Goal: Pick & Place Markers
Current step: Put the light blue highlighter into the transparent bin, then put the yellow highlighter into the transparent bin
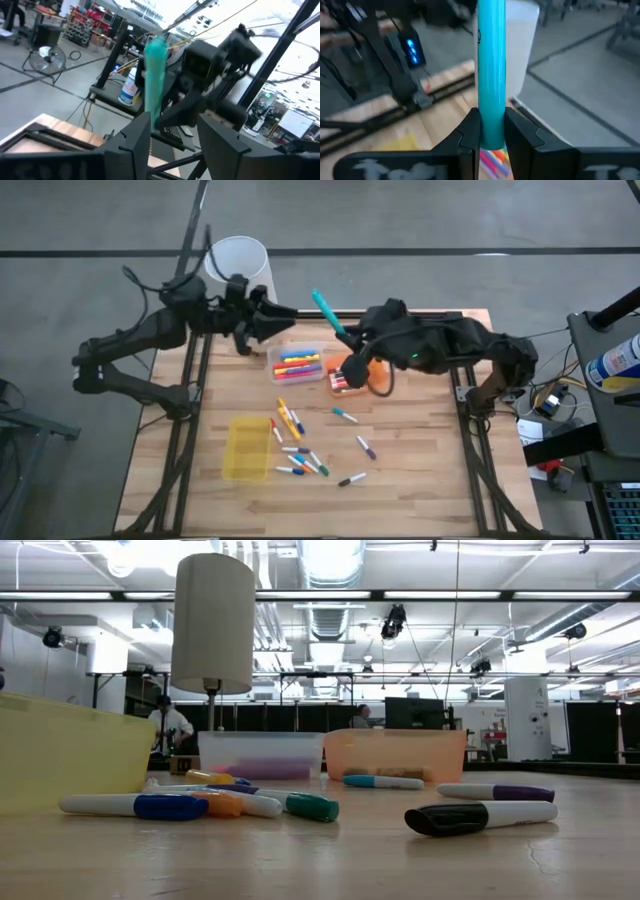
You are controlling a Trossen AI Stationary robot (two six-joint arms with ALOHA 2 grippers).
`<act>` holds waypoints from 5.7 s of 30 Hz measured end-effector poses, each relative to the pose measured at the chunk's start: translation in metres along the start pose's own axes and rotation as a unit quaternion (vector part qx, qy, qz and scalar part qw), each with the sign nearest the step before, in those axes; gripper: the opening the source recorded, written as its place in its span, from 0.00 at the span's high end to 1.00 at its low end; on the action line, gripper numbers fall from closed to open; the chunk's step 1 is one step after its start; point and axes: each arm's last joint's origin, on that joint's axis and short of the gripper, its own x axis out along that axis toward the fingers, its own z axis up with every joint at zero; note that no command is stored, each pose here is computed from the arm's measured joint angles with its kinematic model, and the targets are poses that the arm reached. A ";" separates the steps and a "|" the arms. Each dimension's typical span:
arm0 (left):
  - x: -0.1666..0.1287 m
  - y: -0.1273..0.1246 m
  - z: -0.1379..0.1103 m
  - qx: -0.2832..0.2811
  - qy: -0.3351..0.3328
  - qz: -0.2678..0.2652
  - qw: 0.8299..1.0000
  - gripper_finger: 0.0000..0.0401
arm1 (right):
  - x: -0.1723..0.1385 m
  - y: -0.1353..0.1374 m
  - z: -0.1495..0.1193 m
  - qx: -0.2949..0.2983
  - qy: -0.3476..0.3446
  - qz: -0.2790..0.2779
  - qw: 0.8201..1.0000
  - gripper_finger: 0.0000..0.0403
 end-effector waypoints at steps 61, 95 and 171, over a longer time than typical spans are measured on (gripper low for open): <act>0.046 0.099 -0.118 0.185 0.386 0.400 0.810 0.84 | 0.008 -0.023 0.000 -0.082 0.034 0.017 0.996 0.65; 0.064 0.182 -0.222 0.128 0.627 0.378 0.669 0.80 | 0.002 -0.017 -0.009 -0.119 0.064 0.034 0.990 0.70; -0.003 -0.029 -0.039 0.007 0.218 0.211 0.953 0.60 | 0.145 0.020 -0.161 0.220 0.175 0.169 0.945 0.70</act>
